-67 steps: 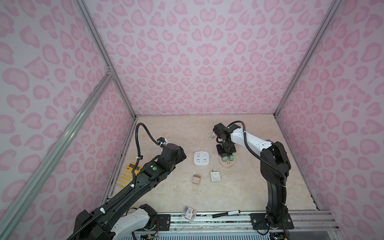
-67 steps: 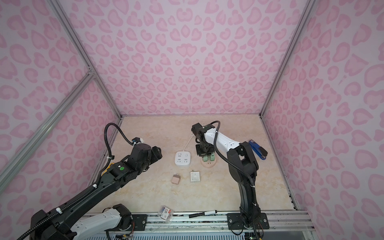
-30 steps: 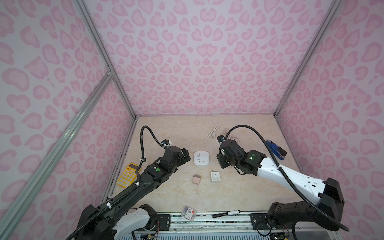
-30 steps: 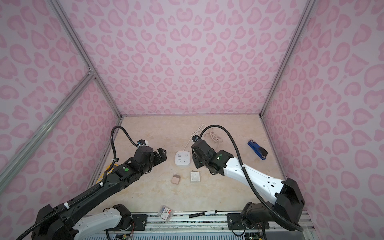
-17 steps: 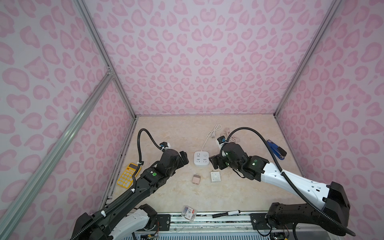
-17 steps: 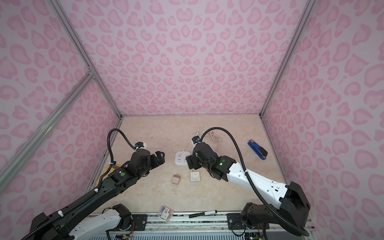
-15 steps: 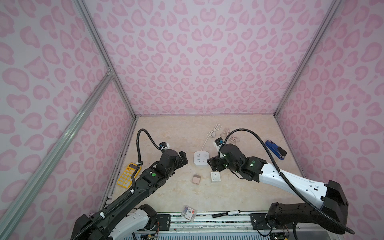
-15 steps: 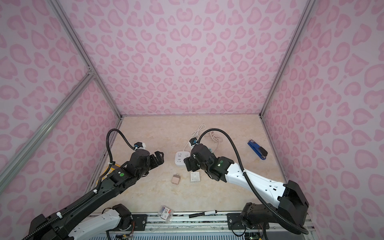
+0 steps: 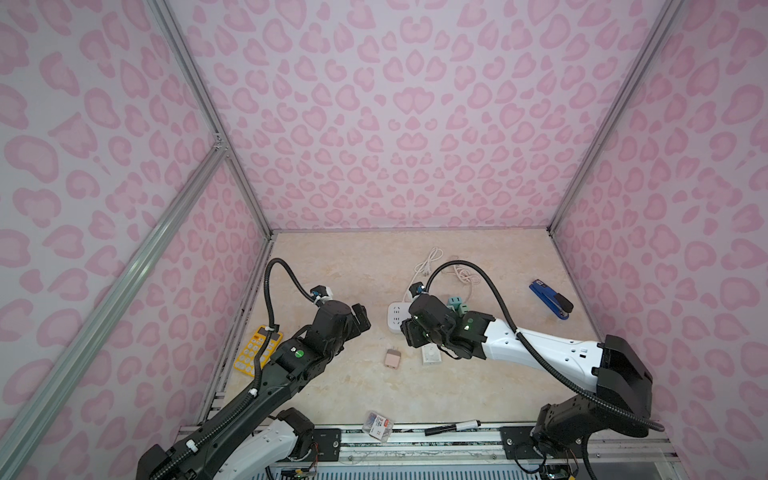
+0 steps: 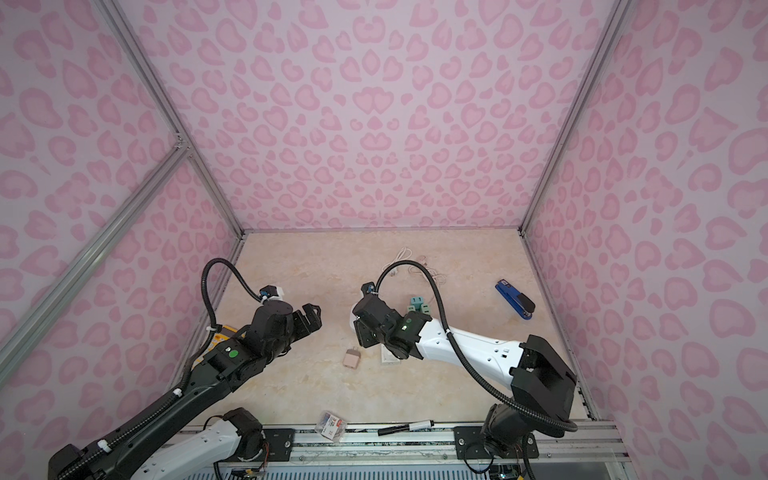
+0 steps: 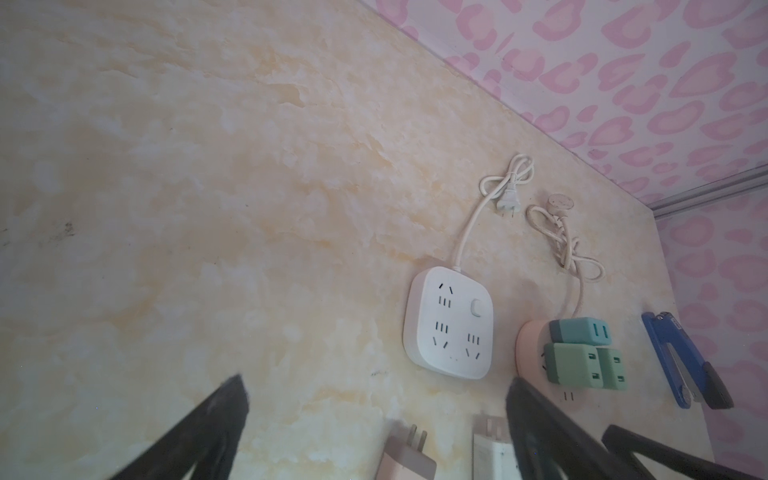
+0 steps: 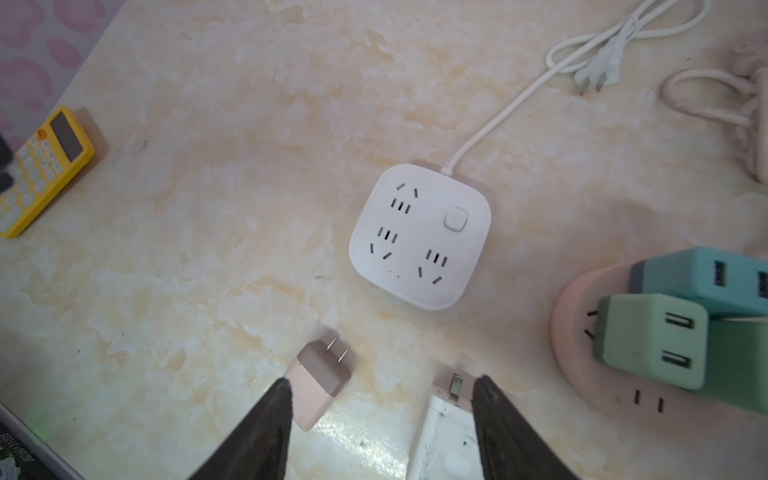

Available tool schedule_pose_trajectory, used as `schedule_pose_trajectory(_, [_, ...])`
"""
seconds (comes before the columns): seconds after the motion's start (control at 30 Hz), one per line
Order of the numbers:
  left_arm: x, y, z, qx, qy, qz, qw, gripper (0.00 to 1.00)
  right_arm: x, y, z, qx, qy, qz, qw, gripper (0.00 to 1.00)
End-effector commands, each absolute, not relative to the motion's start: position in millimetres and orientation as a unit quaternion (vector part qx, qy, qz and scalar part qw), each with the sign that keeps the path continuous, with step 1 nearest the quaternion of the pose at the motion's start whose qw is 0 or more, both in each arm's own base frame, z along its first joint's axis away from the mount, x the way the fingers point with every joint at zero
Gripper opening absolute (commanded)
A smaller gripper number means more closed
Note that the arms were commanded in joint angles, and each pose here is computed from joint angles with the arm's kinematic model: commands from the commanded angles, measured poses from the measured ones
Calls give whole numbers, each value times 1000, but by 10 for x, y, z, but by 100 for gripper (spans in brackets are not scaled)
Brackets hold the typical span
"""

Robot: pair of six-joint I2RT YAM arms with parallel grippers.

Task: Insert the plug
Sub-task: 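Move the right gripper over the mauve charger beside the white strip and lower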

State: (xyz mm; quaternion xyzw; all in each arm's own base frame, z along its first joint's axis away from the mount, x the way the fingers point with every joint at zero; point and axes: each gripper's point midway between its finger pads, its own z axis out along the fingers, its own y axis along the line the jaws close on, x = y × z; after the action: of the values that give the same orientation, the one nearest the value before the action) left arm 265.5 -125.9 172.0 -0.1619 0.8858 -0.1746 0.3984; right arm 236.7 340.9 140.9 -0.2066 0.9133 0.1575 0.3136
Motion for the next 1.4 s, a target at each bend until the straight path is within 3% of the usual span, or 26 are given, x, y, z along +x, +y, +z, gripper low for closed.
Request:
schedule_pose_trajectory(0.0, [2621, -1189, 1732, -165, 888, -165, 395, 99, 2321, 3361, 1217, -193, 930, 135, 283, 75])
schedule_pose_trajectory(0.1, [2586, -1148, 1750, -171, 884, -172, 399, 99, 2275, 3474, 1106, -204, 933, 136, 265, 80])
schedule_pose_trajectory(0.3, [2547, -1021, 1751, -184, 876, -173, 411, 99, 2133, 3766, 910, -223, 936, 160, 222, 72])
schedule_pose_trajectory(0.5, [2533, -1006, 1733, -185, 876, -179, 408, 99, 2070, 3889, 734, -255, 940, 128, 188, 71])
schedule_pose_trajectory(1.17, [2605, -1124, 1745, -180, 873, -205, 405, 99, 1927, 3831, 327, -311, 940, 51, 126, 67])
schedule_pose_trajectory(1.37, [2612, -1149, 1737, -179, 874, -208, 400, 99, 1930, 3730, 326, -311, 942, 32, 125, 61])
